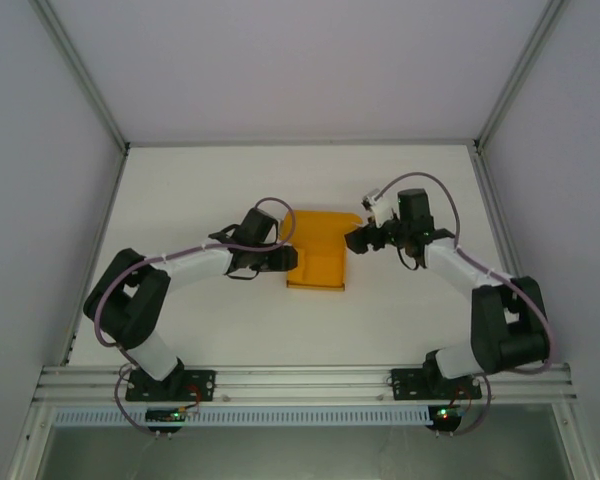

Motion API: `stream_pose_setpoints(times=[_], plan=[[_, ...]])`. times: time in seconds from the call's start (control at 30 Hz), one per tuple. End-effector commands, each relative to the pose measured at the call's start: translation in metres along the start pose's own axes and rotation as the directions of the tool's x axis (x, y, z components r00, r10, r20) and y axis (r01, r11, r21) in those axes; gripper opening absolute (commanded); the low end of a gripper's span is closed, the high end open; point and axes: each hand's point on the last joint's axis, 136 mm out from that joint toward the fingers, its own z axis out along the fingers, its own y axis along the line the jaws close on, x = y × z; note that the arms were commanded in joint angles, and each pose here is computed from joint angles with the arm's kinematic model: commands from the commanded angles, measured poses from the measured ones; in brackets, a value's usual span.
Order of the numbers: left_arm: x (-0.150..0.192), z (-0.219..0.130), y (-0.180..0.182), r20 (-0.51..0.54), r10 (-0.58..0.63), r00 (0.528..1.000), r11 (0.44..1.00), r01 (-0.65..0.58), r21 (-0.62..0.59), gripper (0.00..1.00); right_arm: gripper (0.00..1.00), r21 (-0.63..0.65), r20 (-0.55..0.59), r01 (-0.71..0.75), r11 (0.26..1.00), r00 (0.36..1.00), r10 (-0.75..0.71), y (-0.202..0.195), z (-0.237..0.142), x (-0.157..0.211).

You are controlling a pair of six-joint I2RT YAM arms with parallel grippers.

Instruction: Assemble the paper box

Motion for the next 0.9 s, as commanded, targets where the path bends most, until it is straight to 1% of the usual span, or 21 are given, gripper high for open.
stream_pose_setpoints(times=[0.0, 0.07, 0.1, 0.2, 0.27, 0.37, 0.4, 0.53, 0.63, 0.7, 0.8, 0.87], plan=[[-0.003, -0.002, -0.005, 0.012, 0.030, 0.999, 1.000, -0.030, 0.007, 0.55, 0.77, -0.216, 0.062, 0.143, 0.966, 0.989, -0.132, 0.033, 0.006, -0.015], [-0.002, -0.001, -0.004, 0.009, 0.031, 0.999, 1.000, -0.031, 0.003, 0.55, 0.58, -0.234, 0.045, 0.165, 0.958, 0.986, -0.159, 0.033, 0.011, -0.013], [-0.003, -0.001, -0.003, 0.014, 0.032, 0.999, 1.000, -0.032, 0.001, 0.55, 0.52, -0.259, 0.042, 0.158, 0.953, 0.987, -0.152, 0.036, 0.012, -0.011], [-0.003, -0.001, -0.003, 0.018, 0.037, 0.999, 0.999, -0.037, -0.001, 0.55, 0.38, -0.281, 0.035, 0.153, 0.948, 0.988, -0.149, 0.035, 0.017, -0.010], [-0.004, -0.001, -0.004, 0.023, 0.040, 0.999, 0.999, -0.040, 0.006, 0.55, 0.29, -0.268, 0.019, 0.166, 0.949, 0.986, -0.168, 0.032, 0.019, -0.007], [-0.007, 0.000, -0.006, 0.026, 0.047, 0.999, 0.999, -0.048, 0.014, 0.53, 0.14, -0.299, 0.015, 0.212, 0.930, 0.976, -0.218, 0.042, 0.019, -0.004], [-0.007, 0.000, -0.006, 0.024, 0.049, 0.999, 0.999, -0.049, 0.012, 0.52, 0.11, -0.297, 0.020, 0.224, 0.928, 0.973, -0.228, 0.043, 0.018, -0.005], [-0.007, 0.001, -0.004, 0.027, 0.084, 0.996, 0.996, -0.084, 0.002, 0.50, 0.04, -0.265, 0.047, 0.270, 0.925, 0.962, -0.268, 0.046, 0.012, -0.011], [-0.008, 0.000, 0.000, 0.028, 0.143, 0.989, 0.990, -0.142, -0.023, 0.48, 0.04, -0.250, 0.066, 0.307, 0.918, 0.952, -0.300, 0.050, 0.005, -0.017], [-0.012, -0.004, -0.001, 0.033, 0.174, 0.984, 0.984, -0.173, -0.036, 0.48, 0.03, -0.225, 0.057, 0.316, 0.922, 0.949, -0.311, 0.050, 0.001, -0.019], [-0.015, -0.005, 0.003, 0.045, 0.186, 0.982, 0.981, -0.183, -0.060, 0.43, 0.02, -0.210, 0.058, 0.339, 0.917, 0.941, -0.335, 0.056, -0.005, -0.023], [-0.016, -0.003, 0.004, 0.050, 0.190, 0.981, 0.980, -0.186, -0.067, 0.38, 0.02, -0.205, 0.067, 0.356, 0.912, 0.934, -0.350, 0.061, -0.009, -0.026]])
